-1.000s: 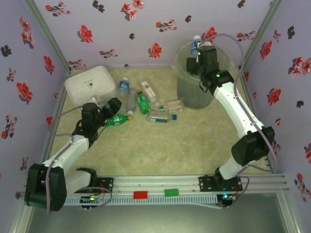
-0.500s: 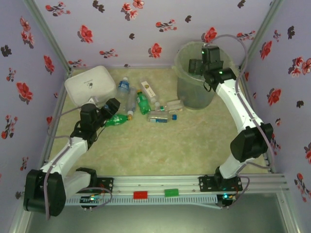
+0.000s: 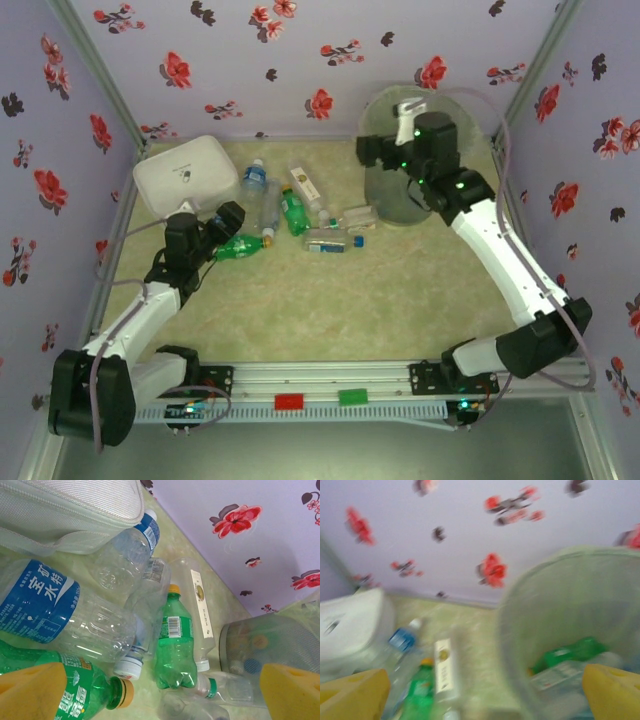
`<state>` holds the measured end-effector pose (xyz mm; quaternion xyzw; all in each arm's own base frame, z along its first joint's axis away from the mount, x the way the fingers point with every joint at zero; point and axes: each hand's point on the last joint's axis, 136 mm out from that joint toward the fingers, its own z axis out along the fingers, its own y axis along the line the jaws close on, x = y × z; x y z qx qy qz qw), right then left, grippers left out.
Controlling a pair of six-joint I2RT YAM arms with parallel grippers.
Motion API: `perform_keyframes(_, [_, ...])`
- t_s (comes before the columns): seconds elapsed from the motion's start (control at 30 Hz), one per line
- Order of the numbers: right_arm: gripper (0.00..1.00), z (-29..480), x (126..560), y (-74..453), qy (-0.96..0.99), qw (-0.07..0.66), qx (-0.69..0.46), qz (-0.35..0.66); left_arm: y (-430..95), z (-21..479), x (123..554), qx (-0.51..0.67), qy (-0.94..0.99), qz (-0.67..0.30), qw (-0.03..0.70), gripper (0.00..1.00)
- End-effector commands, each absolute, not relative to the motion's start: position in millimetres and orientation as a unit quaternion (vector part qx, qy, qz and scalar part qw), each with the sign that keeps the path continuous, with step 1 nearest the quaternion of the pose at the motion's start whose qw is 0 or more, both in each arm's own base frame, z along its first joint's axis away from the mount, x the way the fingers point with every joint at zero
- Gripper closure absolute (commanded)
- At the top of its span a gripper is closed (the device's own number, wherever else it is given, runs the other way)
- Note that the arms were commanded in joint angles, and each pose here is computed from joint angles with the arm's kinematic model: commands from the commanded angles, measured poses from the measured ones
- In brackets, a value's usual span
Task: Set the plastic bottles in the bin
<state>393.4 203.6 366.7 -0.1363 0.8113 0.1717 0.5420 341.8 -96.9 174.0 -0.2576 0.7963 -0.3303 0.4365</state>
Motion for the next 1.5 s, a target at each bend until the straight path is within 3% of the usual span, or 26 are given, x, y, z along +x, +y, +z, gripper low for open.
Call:
perform_keyframes(0.0, [0.0, 319, 368, 254, 0.822, 0.475, -0.227, 0.22, -90, 186, 348, -0.25, 0.793, -0.31, 0.461, 0.0])
perform_keyframes(0.2, [0.02, 231, 329, 303, 0.851, 0.353, -0.315, 0.226, -79, 179, 341, -0.269, 0.795, -0.288, 0.462, 0.0])
perform_keyframes(0.57, [0.03, 126, 321, 300, 0.881, 0.152, -0.44, 0.085, -43, 161, 330, -0.327, 0.778, -0.27, 0.463, 0.0])
perform_keyframes(0.8, [0.0, 92, 342, 291, 0.868, 0.124, -0.48, -0.016, -34, 157, 324, -0.339, 0.776, -0.267, 0.46, 0.0])
perform_keyframes(1.07, [0.02, 70, 343, 299, 0.86, 0.117, -0.495, -0.029, -34, 151, 323, -0.351, 0.772, -0.273, 0.455, 0.0])
perform_keyframes(1.27, [0.12, 52, 335, 301, 0.85, 0.097, -0.514, -0.051, -34, 155, 325, -0.348, 0.771, -0.275, 0.458, 0.0])
perform_keyframes(1.47, [0.15, 42, 329, 302, 0.848, 0.089, -0.521, -0.046, -34, 153, 324, -0.349, 0.772, -0.273, 0.455, 0.0])
